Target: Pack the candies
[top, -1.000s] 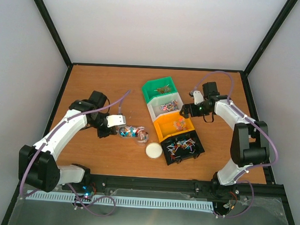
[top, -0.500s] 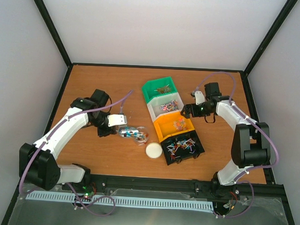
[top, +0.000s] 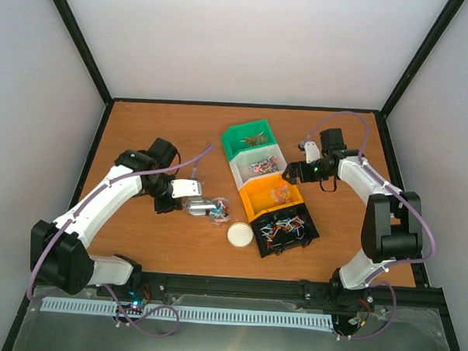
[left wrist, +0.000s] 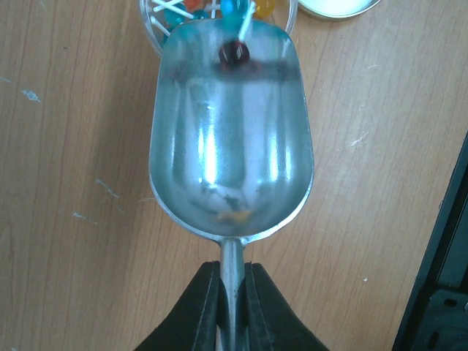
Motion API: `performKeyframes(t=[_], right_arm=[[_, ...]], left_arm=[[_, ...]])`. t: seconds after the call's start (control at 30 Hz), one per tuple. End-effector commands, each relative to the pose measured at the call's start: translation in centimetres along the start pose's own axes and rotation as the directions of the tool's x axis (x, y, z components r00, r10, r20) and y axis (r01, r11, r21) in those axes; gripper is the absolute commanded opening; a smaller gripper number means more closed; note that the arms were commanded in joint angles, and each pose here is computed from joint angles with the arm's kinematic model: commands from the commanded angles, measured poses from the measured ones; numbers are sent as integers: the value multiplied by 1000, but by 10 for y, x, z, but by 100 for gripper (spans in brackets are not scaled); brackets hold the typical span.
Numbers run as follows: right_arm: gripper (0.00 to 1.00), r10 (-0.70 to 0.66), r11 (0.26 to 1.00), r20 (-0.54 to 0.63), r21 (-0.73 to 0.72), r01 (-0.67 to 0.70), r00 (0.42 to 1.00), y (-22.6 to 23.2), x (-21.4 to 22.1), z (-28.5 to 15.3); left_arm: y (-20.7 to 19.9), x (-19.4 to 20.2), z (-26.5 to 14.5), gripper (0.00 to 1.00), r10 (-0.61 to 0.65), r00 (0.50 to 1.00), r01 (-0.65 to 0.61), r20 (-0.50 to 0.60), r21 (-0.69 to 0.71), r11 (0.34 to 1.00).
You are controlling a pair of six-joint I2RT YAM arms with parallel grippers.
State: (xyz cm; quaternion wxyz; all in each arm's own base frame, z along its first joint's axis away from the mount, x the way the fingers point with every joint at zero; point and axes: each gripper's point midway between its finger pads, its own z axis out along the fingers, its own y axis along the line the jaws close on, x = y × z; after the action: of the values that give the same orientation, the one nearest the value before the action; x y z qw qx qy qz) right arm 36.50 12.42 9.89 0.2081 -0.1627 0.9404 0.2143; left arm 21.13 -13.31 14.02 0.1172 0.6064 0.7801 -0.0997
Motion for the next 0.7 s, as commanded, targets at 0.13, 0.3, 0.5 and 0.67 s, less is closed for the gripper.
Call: performKeyframes(t=[0.13,0.3,0.5,0.67], right_arm=[[100,-19,1000,8,-15,19,1000,4,0,-7],[100,-26,999,13,-28,27,1000,7,-2,-8],[99,-50,998,20,-35,51,999,8,-9,-10],[95,-81,996,51,-22,83,995,8,-30,-15]], left_arm=[[0,-1,-14,1,0,998,0,-57,8,1000],[-3,-3,-19,1,10,998,-8,-69,22,1000],[1,-15,-33,1,-21,999,21,-34,7,1000],[6,-41,-50,1,-93,995,92,22,50,995]])
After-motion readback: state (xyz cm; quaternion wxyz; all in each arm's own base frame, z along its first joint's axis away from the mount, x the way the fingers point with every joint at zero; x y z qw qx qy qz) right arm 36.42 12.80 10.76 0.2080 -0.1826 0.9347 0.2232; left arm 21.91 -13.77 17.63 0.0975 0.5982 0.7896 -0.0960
